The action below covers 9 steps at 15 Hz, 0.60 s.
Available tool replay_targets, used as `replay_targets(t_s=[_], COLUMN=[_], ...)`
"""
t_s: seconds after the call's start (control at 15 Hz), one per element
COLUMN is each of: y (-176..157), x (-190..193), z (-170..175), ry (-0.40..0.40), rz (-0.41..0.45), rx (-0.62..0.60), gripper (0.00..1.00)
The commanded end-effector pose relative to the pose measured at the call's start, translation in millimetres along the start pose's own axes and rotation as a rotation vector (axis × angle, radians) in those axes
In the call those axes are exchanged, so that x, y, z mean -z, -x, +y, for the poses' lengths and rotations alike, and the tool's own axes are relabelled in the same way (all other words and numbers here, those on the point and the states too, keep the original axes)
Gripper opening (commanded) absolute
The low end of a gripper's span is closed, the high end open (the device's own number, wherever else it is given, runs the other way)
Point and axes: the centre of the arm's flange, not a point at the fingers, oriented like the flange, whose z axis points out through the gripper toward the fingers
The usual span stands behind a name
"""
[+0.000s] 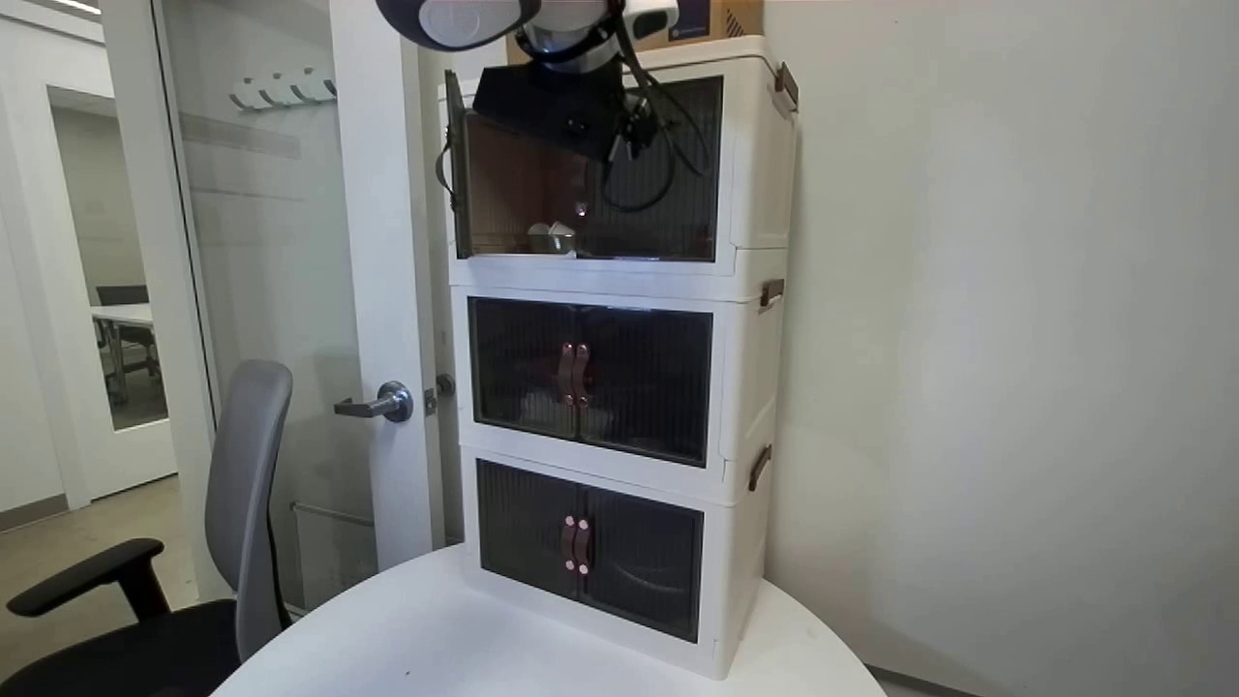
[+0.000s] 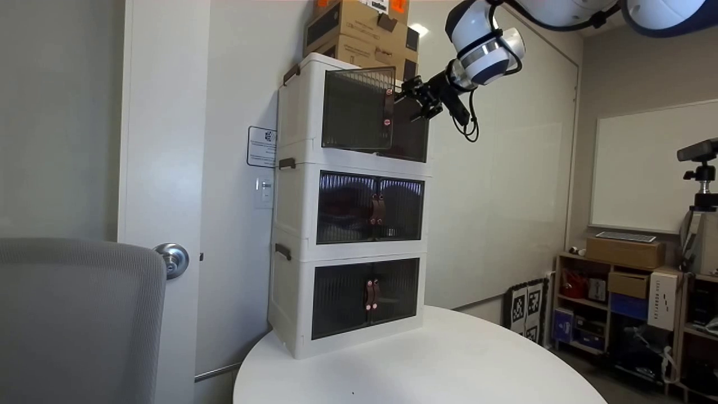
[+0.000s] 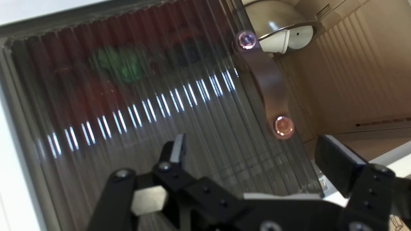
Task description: Open the upper part of the cabinet doors
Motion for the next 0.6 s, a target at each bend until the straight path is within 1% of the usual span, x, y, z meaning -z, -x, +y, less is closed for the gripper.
replay_targets(t_s=[0.0, 0.2, 0.53], y=[6.3, 13.8, 23.4], x=[-21.2, -31.5, -47.7], z=[5.6, 3.5, -9.6], ry=[-0.02, -0.061, -0.179], rz=[0.009, -0.003, -0.023], rx=[0.027, 0.006, -0.03], gripper=[1.0, 1.0, 1.0])
